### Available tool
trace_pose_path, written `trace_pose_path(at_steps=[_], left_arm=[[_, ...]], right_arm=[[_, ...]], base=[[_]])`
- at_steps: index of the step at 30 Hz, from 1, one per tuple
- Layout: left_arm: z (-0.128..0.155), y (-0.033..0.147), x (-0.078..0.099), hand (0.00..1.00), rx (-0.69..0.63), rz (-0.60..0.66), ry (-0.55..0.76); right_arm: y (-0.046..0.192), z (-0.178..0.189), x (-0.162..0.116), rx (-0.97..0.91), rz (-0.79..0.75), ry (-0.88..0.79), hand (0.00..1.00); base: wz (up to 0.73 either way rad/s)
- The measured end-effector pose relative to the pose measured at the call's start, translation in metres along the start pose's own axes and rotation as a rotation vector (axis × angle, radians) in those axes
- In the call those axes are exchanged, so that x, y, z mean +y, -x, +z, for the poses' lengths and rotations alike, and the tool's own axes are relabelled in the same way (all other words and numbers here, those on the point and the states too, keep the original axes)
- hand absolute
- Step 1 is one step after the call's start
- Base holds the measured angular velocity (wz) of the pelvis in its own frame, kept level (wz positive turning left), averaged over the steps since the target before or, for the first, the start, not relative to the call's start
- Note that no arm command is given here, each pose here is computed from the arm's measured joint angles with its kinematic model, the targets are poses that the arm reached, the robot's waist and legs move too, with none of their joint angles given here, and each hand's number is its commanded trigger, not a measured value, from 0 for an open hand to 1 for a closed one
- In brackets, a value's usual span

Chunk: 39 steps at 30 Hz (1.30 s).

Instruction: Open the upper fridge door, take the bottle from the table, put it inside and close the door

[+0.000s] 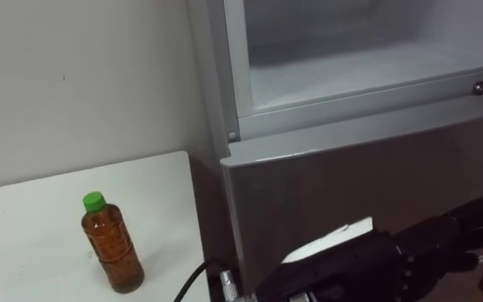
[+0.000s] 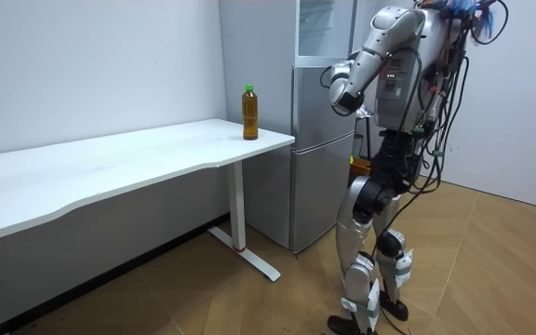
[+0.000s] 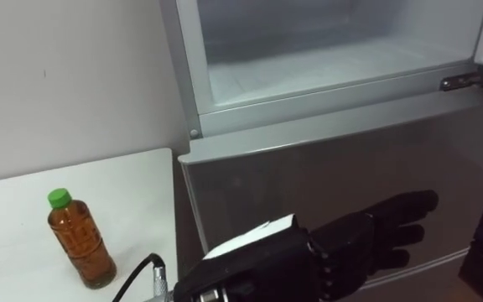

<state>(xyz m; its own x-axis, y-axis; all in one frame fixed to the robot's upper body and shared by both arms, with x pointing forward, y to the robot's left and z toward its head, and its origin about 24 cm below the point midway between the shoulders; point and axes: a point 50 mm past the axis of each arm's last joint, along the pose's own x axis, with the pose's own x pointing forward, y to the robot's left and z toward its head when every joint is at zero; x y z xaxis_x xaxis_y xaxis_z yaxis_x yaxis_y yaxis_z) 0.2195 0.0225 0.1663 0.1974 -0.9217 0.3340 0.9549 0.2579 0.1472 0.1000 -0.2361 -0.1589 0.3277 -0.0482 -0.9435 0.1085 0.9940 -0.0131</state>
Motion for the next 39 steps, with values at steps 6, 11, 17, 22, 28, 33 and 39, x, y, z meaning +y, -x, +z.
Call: trace_pose_path(at_steps=[6, 11, 17, 22, 28, 33, 39], left_arm=[[0.005, -0.008, -0.002, 0.00, -0.031, -0.028, -0.007], [0.011, -0.013, -0.001, 0.00, -0.045, -0.045, -0.031], [0.021, -0.021, 0.001, 0.00, -0.066, -0.073, -0.074], [0.026, -0.028, -0.002, 0.00, -0.082, -0.098, -0.084], [0.034, -0.035, -0.001, 0.00, -0.103, -0.125, -0.109], [0.037, -0.038, -0.001, 0.00, -0.110, -0.132, -0.118], [0.032, -0.042, -0.005, 0.00, -0.108, -0.144, -0.088]], right_arm=[[0.001, 0.001, -0.002, -0.010, -0.005, 0.002, 0.00], [0.001, -0.001, -0.003, -0.023, -0.011, -0.017, 0.00], [0.002, -0.003, -0.005, -0.021, -0.018, -0.048, 0.00], [0.004, -0.001, -0.013, -0.030, -0.038, -0.056, 0.00], [0.005, 0.002, -0.020, -0.036, -0.048, -0.058, 0.00], [0.005, 0.001, -0.020, -0.036, -0.049, -0.066, 0.00], [0.006, 0.003, -0.026, -0.040, -0.058, -0.090, 0.00]], base=[[-0.17], [-0.16], [-0.22], [-0.19], [-0.14], [-0.16], [-0.08]])
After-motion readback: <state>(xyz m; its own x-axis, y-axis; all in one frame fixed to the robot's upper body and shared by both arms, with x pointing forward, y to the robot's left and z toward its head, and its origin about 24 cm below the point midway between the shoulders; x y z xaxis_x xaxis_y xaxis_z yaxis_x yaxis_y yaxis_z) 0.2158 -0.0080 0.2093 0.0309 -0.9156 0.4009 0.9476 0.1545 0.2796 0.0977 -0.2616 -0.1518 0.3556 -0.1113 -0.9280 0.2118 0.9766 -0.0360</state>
